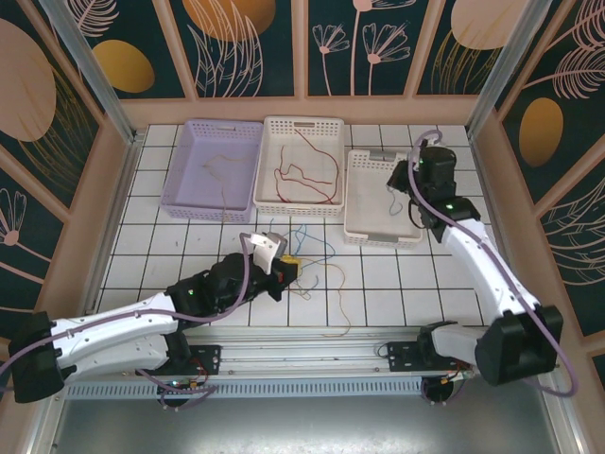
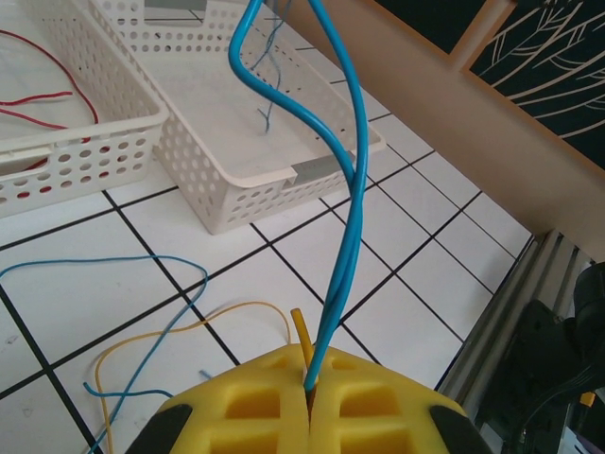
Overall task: Untangle the cables
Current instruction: Place the cable in the container, then move the container to the top-right of the table.
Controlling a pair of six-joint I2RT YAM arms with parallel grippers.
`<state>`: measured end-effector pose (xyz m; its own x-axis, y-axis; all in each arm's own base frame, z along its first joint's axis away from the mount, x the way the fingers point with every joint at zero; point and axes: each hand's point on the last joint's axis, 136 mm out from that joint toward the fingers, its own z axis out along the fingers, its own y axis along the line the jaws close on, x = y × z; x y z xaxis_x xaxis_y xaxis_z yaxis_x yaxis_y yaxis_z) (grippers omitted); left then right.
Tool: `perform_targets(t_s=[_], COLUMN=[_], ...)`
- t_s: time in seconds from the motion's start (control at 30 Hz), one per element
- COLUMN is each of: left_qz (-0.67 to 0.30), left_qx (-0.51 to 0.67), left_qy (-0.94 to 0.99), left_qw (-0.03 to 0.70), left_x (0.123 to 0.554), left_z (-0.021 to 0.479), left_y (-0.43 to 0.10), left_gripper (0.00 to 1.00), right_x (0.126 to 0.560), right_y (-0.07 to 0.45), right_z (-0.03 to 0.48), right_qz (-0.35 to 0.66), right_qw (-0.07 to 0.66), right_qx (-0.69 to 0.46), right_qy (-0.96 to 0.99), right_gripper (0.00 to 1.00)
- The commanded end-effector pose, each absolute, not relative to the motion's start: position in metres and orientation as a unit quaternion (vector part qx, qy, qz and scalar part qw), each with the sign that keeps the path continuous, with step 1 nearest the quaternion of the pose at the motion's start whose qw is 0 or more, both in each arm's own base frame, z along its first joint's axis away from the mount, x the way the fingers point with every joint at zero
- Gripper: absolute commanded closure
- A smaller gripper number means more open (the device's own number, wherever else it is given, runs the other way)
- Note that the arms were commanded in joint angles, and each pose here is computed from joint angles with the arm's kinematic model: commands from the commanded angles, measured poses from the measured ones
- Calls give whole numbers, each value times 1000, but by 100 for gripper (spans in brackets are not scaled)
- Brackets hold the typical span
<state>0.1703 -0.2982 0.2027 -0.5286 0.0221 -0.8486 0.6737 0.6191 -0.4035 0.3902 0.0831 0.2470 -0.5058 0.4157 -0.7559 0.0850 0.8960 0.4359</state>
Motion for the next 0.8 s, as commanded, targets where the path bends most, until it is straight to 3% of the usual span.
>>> perform_targets(t_s=[0.0,0.4,0.77], left_qz=[-405,-400,-373], left_qx=[216,220,228], left_qy=[773,776,788], left_qw=[438,435,432], left_x=[170,173,179], left_z=[221,220,207], left_y=[-310,-318,-321], left_gripper=[100,100,100], right_x=[405,447,496], right_y=[90,100,94], right_z=[212,65,15], right_qz=[179,114,102], right_qw=[455,303,256], right_qx=[154,206,235], right_qy=[859,924,932], right_gripper=[100,100,100])
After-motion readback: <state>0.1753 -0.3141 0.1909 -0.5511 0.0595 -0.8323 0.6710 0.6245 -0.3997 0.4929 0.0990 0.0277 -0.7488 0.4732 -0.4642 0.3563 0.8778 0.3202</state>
